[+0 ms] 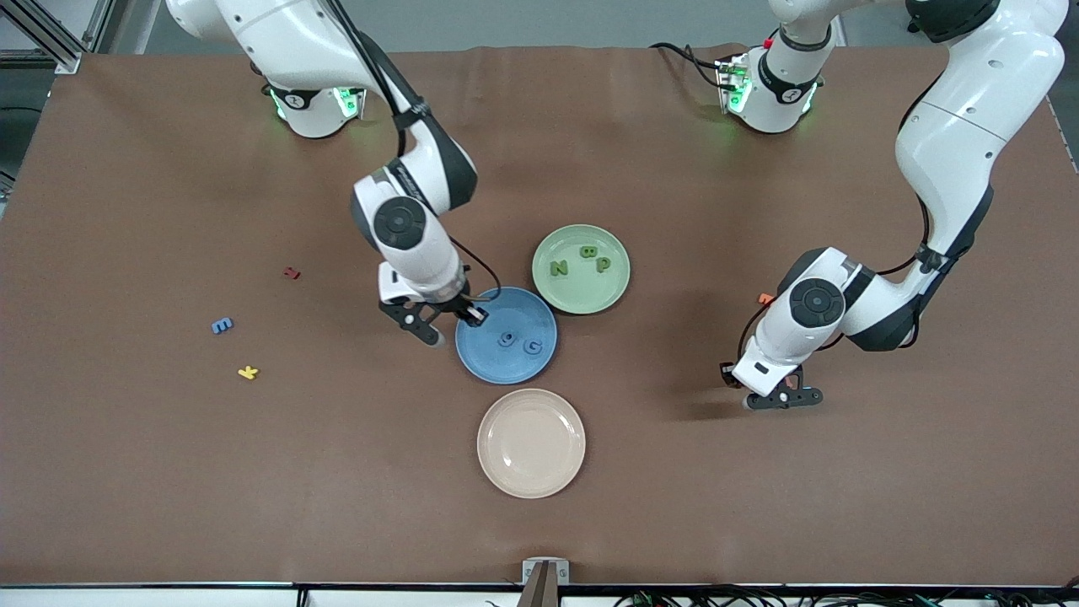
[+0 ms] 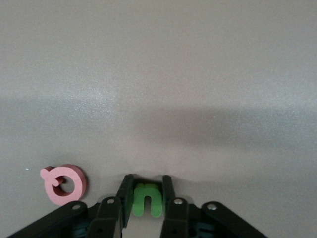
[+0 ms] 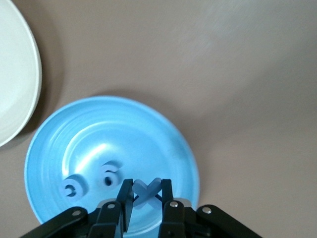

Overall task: Sort letters by color into matching plates
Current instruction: 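Carry the green u to the green plate while the right gripper withdraws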

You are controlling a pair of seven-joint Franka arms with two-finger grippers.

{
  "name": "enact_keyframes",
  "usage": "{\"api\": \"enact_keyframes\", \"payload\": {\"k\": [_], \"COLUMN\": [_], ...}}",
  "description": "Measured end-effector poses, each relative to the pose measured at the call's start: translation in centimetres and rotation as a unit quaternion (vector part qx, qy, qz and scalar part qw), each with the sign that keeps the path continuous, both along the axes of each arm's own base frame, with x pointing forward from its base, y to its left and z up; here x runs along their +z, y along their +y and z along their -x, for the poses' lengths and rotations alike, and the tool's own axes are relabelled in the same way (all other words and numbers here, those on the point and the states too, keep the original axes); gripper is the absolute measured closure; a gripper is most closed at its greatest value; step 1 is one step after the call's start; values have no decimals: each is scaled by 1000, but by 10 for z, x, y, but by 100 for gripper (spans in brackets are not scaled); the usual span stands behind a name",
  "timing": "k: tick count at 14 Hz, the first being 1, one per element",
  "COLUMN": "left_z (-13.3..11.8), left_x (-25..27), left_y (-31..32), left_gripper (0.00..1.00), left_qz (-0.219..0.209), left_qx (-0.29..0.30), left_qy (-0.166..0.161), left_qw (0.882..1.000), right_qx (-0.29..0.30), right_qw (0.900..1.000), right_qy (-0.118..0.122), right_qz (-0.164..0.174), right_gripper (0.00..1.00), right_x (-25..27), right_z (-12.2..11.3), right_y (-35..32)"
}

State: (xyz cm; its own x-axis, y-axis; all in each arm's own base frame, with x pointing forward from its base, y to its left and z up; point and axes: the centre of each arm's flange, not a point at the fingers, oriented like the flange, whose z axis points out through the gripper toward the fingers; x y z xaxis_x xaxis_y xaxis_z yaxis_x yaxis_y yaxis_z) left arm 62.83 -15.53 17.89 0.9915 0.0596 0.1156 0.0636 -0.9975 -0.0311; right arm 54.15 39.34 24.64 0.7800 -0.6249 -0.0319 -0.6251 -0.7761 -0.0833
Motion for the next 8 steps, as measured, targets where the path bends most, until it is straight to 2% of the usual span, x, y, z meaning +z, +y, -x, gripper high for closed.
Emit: {"api": "enact_keyframes", "payload": {"k": [6, 8], "left_z": [-1, 3], "left_x": [1, 3], "left_y": [2, -5], "left_gripper": [74, 74], "left_qz": [6, 4], "left_qx": [13, 14], "left_qy": [5, 20], "left_qw": [1000, 1000], "right_qx": [-34, -37], "right_qw": [999, 999], "right_qy": [-2, -2], "right_qz": [-8, -9], "right_gripper": [73, 73], "right_x": [-21, -23], "right_z": [14, 20], "right_y": [67, 78]}}
